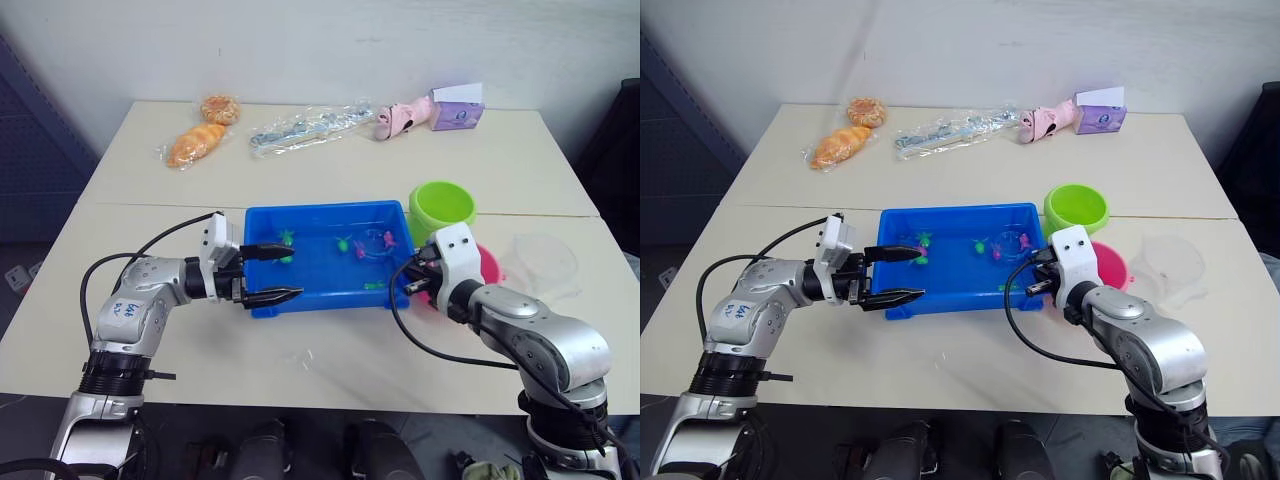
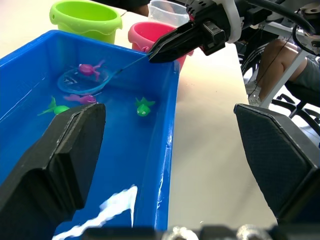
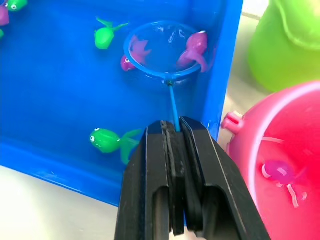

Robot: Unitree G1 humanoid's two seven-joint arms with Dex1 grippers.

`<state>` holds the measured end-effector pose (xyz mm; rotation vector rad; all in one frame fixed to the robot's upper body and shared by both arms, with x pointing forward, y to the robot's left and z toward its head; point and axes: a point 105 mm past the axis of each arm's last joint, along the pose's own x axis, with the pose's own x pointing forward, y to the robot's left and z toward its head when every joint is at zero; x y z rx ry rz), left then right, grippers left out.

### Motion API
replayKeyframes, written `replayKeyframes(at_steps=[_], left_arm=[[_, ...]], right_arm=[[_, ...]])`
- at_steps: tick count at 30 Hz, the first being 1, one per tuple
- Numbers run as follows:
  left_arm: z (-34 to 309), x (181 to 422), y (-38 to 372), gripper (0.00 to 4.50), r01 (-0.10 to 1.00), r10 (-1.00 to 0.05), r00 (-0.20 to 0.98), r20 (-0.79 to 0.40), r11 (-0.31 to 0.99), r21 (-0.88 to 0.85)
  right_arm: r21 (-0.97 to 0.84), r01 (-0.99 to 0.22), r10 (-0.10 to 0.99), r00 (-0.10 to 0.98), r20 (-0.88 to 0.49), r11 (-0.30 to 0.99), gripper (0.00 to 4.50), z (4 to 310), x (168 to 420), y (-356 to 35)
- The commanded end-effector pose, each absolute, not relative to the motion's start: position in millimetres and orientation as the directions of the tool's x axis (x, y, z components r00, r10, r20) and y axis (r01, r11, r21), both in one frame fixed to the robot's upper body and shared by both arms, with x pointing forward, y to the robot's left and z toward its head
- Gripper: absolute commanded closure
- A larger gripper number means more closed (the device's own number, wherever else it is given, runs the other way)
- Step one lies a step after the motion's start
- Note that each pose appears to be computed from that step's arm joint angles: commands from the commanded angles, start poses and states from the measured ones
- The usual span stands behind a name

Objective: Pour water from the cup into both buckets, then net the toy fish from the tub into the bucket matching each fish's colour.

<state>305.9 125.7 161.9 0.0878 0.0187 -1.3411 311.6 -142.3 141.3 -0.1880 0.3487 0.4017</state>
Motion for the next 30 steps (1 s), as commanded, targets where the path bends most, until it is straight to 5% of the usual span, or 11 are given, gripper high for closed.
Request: replayKeyframes(at_steps=[1, 19, 30], left_arm=[[170, 304, 124, 0.07, 0.973, -0.975, 0.215, -0.052, 0.210, 0.097], [174, 300, 128, 0.07, 0.978, -0.980, 0.188, -0.064, 0.181, 0.101], [179, 299, 103, 0.07, 0.994, -0.997, 0.058, -0.052, 0.053, 0.090]], right_arm=[[-0.160, -0.443, 0.380, 0.870, -0.315, 0.882, 4.50, 153, 308, -138], [-0.281, -0.537, 0.522, 0.842, -0.133, 0.795, 4.50, 194, 274, -148], [-0.327, -0.397, 0.393, 0.916, -0.083, 0.857, 4.50, 213, 225, -212]])
